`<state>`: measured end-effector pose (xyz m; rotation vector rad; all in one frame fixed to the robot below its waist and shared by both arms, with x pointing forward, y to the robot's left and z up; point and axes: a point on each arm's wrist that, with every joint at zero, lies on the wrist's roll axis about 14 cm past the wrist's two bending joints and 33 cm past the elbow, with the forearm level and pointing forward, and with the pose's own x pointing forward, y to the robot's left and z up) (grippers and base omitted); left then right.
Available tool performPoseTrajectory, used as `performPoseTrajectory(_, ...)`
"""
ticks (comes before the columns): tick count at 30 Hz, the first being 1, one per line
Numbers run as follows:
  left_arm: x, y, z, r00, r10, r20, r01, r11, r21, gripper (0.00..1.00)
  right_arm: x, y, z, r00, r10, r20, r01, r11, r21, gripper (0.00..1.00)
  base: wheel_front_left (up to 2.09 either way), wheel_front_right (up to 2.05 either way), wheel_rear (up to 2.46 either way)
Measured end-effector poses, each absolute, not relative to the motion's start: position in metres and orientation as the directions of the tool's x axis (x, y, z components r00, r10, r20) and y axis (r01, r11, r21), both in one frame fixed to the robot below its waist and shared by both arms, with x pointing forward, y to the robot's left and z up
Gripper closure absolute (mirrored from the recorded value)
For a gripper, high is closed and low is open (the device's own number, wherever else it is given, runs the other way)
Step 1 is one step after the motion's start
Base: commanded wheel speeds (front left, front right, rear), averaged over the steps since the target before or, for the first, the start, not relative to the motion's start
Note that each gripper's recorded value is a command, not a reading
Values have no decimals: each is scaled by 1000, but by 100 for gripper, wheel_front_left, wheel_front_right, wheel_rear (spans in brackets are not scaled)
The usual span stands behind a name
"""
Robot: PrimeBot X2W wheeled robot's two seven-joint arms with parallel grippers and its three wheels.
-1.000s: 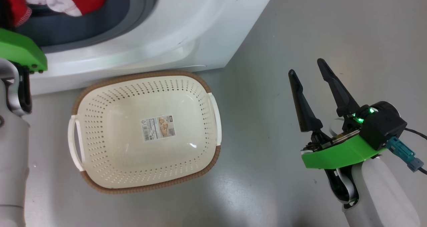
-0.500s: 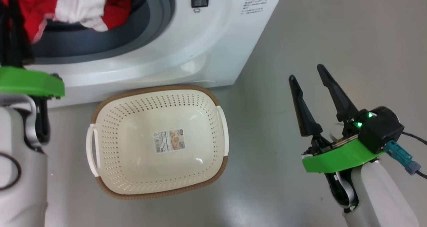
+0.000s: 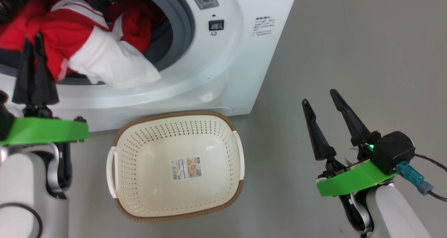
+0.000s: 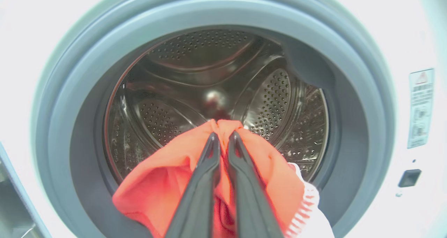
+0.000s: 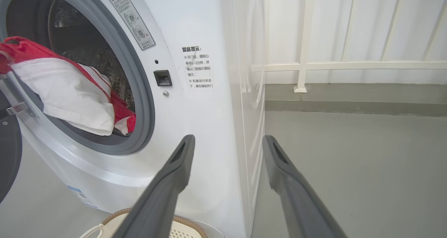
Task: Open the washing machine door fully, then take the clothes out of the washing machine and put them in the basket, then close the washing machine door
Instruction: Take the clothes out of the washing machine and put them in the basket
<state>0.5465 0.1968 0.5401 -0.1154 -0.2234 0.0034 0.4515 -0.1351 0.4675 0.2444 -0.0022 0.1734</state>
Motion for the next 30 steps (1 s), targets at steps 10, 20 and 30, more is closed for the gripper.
performPoseTrajectory(10, 507, 190, 579, 948, -3, 318, 42, 992, -116, 100, 440, -130, 489, 981, 183, 69, -194, 952, 237, 0, 0, 0, 0)
performPoseTrajectory(20, 475, 180, 606, 931, -32, 363, 75, 991, -107, 100, 428, -128, 498, 979, 187, 85, -202, 951, 235, 0, 0, 0, 0)
performPoseTrajectory(30, 460, 153, 526, 994, -75, 80, 91, 973, -210, 100, 423, -138, 499, 983, 162, 83, -177, 957, 231, 0, 0, 0, 0)
